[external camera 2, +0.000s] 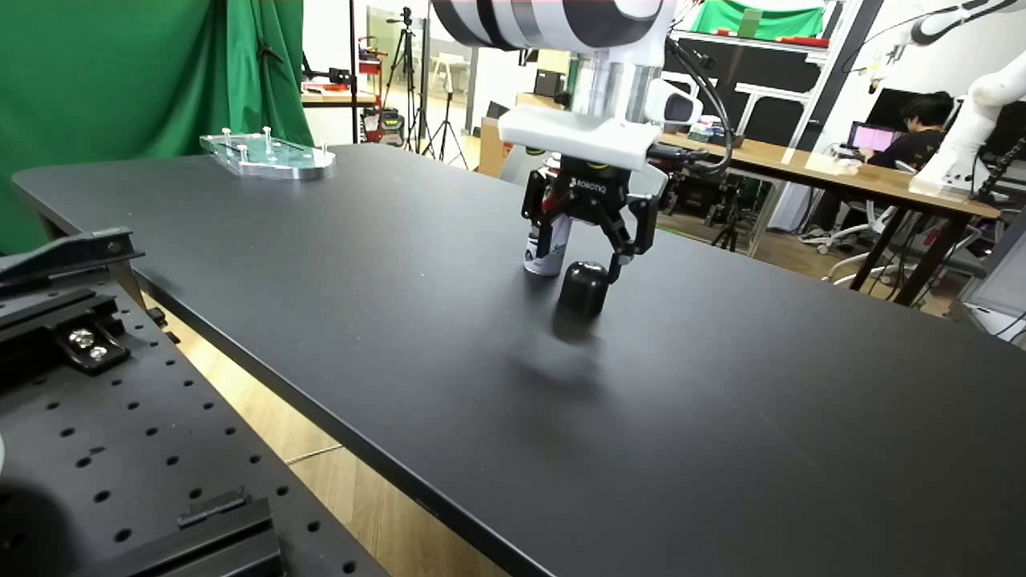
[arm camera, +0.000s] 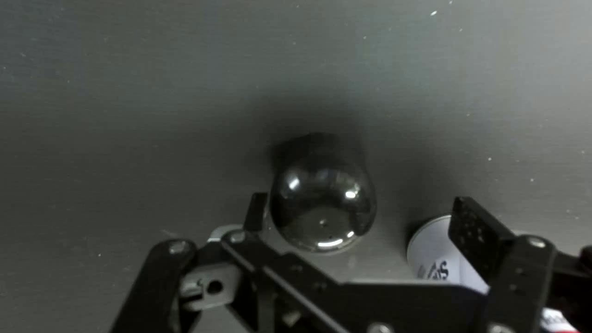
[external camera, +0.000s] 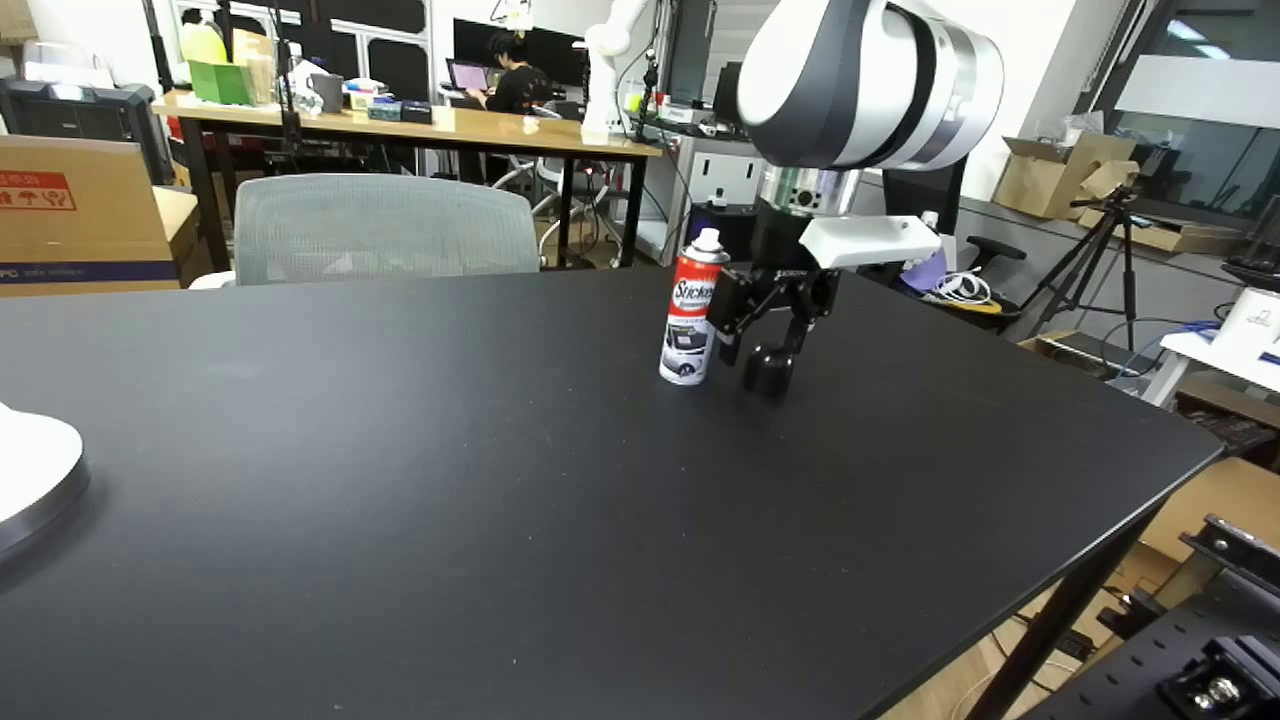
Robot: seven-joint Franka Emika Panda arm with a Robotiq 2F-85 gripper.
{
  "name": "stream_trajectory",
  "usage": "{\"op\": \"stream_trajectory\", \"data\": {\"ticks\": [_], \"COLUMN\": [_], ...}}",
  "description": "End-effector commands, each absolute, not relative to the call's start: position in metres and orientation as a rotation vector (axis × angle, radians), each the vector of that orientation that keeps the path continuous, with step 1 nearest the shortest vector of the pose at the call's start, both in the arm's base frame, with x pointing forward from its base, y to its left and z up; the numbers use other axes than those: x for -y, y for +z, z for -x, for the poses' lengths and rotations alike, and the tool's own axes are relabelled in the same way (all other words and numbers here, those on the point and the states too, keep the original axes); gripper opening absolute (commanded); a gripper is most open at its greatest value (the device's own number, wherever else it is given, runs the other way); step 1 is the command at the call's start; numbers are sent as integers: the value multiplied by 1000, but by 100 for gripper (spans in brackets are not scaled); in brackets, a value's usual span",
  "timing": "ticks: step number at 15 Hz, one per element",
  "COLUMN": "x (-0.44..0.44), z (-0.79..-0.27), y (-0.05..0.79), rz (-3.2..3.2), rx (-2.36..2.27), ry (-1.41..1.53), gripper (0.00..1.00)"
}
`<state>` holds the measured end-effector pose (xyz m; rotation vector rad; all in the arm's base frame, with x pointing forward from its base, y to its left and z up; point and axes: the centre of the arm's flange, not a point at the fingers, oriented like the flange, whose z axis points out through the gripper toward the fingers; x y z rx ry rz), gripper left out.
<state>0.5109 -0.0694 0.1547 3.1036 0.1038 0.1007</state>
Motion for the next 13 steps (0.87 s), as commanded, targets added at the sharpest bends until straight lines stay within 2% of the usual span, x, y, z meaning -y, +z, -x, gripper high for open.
{"op": "stream_trajectory", "data": {"ticks": [1, 7, 13], "x": [69, 64, 55], "z": [-501, -477, -462], "y": [186, 237, 270], "rz": [-3089, -2982, -2908], "rx": [-117, -99, -116], "ry": [52, -171, -540], "gripper": [100, 100, 100]}}
